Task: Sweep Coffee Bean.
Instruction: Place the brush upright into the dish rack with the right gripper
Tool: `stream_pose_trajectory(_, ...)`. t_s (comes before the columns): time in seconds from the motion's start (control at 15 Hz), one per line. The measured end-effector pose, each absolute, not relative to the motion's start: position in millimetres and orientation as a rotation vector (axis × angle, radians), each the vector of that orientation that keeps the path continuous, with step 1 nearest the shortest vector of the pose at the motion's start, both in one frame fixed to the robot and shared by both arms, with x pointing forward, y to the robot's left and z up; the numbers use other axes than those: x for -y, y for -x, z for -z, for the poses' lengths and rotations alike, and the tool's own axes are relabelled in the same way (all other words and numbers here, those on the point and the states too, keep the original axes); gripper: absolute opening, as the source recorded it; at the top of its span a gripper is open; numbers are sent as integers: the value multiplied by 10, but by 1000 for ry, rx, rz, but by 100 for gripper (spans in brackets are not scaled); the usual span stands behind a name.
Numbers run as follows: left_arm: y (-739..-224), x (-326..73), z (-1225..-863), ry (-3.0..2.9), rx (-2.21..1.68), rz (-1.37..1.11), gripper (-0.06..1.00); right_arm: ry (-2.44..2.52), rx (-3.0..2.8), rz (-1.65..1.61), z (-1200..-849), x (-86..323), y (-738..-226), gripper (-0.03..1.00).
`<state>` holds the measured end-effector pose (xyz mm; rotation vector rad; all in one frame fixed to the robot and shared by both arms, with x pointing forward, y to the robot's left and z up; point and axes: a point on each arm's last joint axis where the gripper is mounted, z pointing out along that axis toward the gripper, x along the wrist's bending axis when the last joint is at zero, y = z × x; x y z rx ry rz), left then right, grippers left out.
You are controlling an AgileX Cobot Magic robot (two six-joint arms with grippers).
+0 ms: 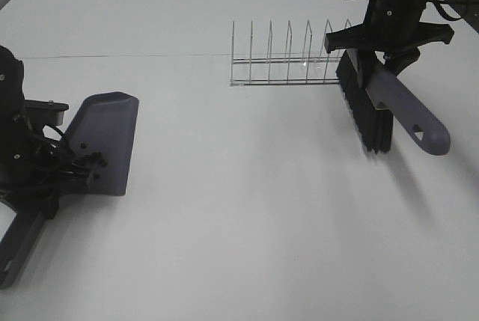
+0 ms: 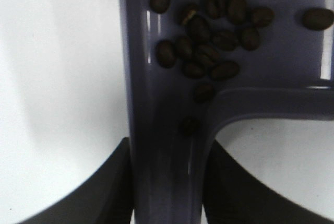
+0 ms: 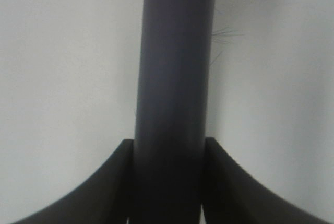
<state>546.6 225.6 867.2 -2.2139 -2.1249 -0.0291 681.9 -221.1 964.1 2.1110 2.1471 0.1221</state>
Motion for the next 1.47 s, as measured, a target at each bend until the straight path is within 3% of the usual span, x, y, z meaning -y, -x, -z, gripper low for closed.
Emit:
stream_pose_trajectory(0.73, -5470, -2255, -8672, 2205, 2148, 19, 33, -2081, -2101, -236, -9356, 2124, -7333, 37)
stream_pose_trajectory(1.2, -5472, -2241, -8671, 2196, 2175, 6, 33, -2070, -1954, -345, -9511, 2127, -7575, 37)
stream_pose_trajectory(1.47, -5472, -2238, -8670, 2194, 2181, 3, 33, -2128, -1957, -333, -9321, 2194, -7609, 37)
